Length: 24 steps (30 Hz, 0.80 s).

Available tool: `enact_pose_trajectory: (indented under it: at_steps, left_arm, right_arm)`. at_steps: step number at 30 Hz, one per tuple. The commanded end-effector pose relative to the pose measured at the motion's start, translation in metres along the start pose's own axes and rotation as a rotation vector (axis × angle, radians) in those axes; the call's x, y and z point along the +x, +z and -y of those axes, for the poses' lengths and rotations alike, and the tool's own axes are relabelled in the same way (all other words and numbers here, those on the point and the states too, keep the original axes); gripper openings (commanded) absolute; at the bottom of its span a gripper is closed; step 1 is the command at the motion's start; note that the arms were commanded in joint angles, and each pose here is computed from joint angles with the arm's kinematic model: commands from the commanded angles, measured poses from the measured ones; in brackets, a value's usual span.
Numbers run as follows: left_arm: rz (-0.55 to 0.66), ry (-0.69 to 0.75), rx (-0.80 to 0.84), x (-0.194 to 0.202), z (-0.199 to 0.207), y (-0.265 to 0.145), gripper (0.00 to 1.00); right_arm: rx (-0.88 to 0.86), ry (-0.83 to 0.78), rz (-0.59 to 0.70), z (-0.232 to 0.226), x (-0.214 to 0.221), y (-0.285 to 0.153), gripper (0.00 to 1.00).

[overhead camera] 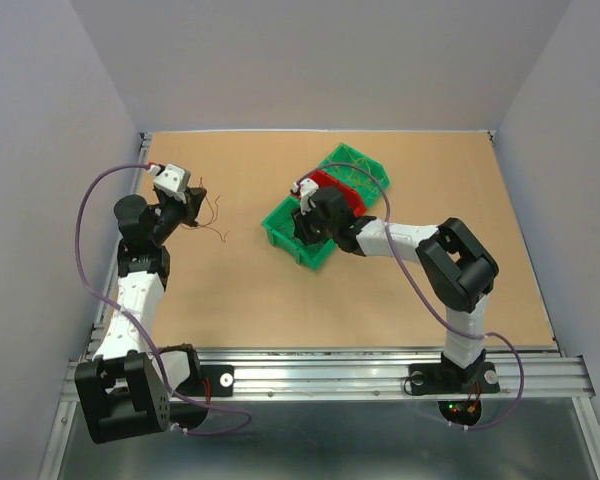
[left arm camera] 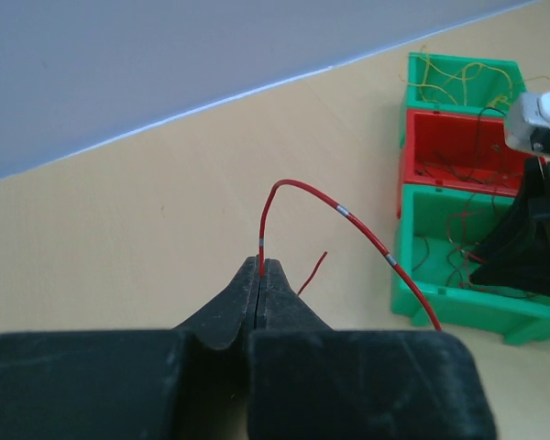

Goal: Untangle the cables

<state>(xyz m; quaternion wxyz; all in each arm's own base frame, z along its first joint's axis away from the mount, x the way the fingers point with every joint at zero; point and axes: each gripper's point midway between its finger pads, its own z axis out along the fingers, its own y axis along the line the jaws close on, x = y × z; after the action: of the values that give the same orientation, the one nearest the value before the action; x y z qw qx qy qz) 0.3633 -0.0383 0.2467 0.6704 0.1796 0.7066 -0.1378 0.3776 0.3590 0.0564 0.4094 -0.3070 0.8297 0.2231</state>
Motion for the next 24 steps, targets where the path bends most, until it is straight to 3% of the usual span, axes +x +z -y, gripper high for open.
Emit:
enact_pose_trajectory:
  at_steps: [1, 5, 8, 16, 18, 20, 21, 24]
  left_arm:
    - [0.073, 0.096, 0.105, -0.032, 0.028, 0.005, 0.0]
    - [0.061, 0.116, 0.169, -0.035, 0.055, 0.014, 0.0]
    - [0.063, 0.124, 0.215, -0.042, 0.072, 0.019, 0.0]
    - [0.087, 0.125, 0.316, -0.069, 0.102, 0.03, 0.0]
    - [0.087, 0.124, 0.32, -0.072, 0.105, 0.034, 0.0]
    - [0.091, 0.124, 0.331, -0.076, 0.109, 0.037, 0.0]
    - [0.093, 0.121, 0.329, -0.08, 0.108, 0.039, 0.0]
    - [0.097, 0.12, 0.335, -0.087, 0.109, 0.042, 0.0]
  right_arm:
    - [0.031, -0.033, 0.194, -0.001, -0.086, -0.035, 0.37]
    - [0.036, -0.028, 0.225, -0.002, -0.099, -0.046, 0.43]
    - [0.032, -0.028, 0.231, -0.004, -0.099, -0.052, 0.57]
    - [0.042, -0.027, 0.264, -0.006, -0.102, -0.081, 0.64]
    - [0.04, -0.03, 0.261, -0.006, -0.097, -0.084, 0.58]
    - [0.034, -0.033, 0.259, -0.007, -0.096, -0.084, 0.47]
    - [0.03, -0.033, 0.249, -0.007, -0.092, -0.081, 0.37]
    - [0.012, -0.033, 0.217, -0.008, -0.08, -0.07, 0.32]
